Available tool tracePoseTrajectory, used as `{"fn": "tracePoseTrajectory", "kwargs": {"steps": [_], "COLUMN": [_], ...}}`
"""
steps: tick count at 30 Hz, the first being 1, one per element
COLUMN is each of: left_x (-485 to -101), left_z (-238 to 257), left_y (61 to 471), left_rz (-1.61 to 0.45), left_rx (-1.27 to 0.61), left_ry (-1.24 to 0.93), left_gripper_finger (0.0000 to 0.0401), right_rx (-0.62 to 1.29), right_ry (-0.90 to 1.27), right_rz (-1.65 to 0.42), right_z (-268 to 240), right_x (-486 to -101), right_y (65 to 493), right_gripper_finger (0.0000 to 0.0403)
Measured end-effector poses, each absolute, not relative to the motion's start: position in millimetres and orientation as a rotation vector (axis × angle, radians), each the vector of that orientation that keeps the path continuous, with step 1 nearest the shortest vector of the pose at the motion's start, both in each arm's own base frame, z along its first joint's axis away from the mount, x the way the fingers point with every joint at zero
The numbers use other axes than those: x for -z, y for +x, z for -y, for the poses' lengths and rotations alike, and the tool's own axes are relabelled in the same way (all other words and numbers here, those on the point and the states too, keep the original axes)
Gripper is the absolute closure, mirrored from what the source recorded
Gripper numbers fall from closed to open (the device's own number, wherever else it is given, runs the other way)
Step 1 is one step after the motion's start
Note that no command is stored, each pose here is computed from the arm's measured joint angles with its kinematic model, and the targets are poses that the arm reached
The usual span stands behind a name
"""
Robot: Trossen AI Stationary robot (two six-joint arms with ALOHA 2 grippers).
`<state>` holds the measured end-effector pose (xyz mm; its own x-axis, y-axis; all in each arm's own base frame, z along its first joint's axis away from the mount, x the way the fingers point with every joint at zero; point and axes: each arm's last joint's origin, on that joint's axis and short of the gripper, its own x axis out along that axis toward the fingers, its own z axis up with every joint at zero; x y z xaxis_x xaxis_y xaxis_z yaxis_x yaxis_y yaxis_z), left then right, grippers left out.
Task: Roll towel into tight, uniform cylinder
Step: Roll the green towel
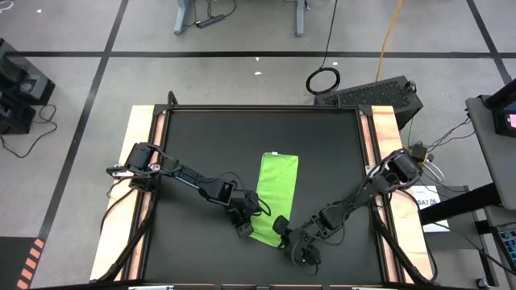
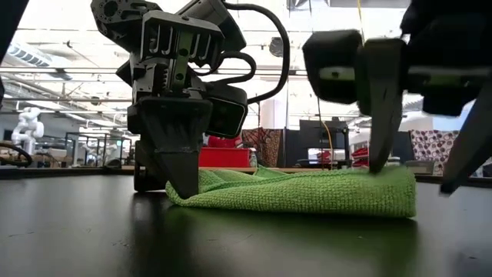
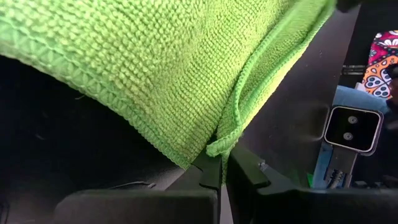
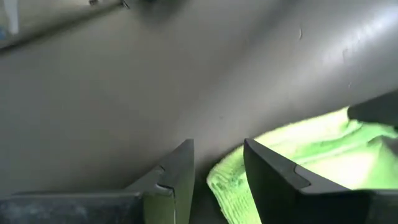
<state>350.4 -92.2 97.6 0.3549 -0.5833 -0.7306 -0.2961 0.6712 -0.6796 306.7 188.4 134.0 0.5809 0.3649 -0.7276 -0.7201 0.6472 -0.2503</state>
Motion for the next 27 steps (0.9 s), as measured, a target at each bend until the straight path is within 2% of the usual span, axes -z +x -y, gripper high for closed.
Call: {"fn": "tracePoseTrajectory", "kwargs": {"steps": [8, 15, 20, 23, 27], "left_x": [-97.8, -97.9, -97.9, -98.0, -98.0], "left_z": [92.3, 92.4, 92.3, 92.3, 92.4], "left_y": [350.6, 350.7, 350.7, 350.7, 350.6], "left_rz": [-1.232, -1.233, -1.234, -1.235, -1.234], "left_rx": [0.222, 0.226, 0.230, 0.233, 0.241], "left_ry": [-0.868, -0.869, -0.871, -0.872, -0.864], "left_gripper_finger": [0.0389, 0.0389, 0.0389, 0.0389, 0.0389], "right_rx": [-0.666, -0.536, -0.447, -0.394, -0.349], "right_ry": [-0.538, -0.573, -0.522, -0.460, -0.375], "right_rz": [-0.738, -0.747, -0.772, -0.792, -0.809], "right_z": [-187.3, -184.8, -181.8, -179.9, -179.6], "right_x": [-118.0, -117.2, -116.6, -116.1, -115.7], "right_y": [310.0, 311.5, 312.4, 312.9, 312.8], "right_gripper_finger": [0.0273, 0.0273, 0.0278, 0.0302, 0.0368]}}
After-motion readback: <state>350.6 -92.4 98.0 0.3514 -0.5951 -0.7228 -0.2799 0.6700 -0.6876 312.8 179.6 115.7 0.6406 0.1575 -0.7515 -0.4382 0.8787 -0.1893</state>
